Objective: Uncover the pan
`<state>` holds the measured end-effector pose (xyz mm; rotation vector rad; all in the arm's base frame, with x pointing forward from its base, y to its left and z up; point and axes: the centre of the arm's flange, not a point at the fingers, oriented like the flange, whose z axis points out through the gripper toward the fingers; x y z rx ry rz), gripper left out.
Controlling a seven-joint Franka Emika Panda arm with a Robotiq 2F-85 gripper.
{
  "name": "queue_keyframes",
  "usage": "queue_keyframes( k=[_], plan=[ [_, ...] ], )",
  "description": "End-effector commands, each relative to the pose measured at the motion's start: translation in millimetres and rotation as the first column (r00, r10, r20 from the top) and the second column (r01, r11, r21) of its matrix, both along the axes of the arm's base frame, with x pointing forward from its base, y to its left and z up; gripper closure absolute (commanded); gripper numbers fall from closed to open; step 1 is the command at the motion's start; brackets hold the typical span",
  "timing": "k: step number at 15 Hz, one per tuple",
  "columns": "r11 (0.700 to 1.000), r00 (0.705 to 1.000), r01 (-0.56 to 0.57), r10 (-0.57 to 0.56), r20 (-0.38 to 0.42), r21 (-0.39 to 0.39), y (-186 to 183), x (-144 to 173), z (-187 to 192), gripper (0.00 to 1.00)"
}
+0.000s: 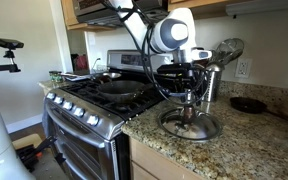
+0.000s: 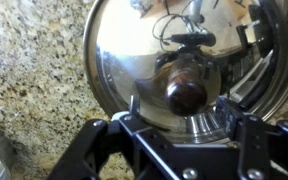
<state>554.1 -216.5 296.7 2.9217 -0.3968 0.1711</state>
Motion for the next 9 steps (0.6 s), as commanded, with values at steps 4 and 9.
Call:
queue_keyframes(
  k=[4, 9],
  plan=[
    [0.992, 0.995, -0.078, 0.084, -0.058, 0.102, 5, -22, 74, 0.0],
    [0.991, 0.993, -0.075, 0.084, -0.077, 0.115, 10, -20, 84, 0.0]
  ],
)
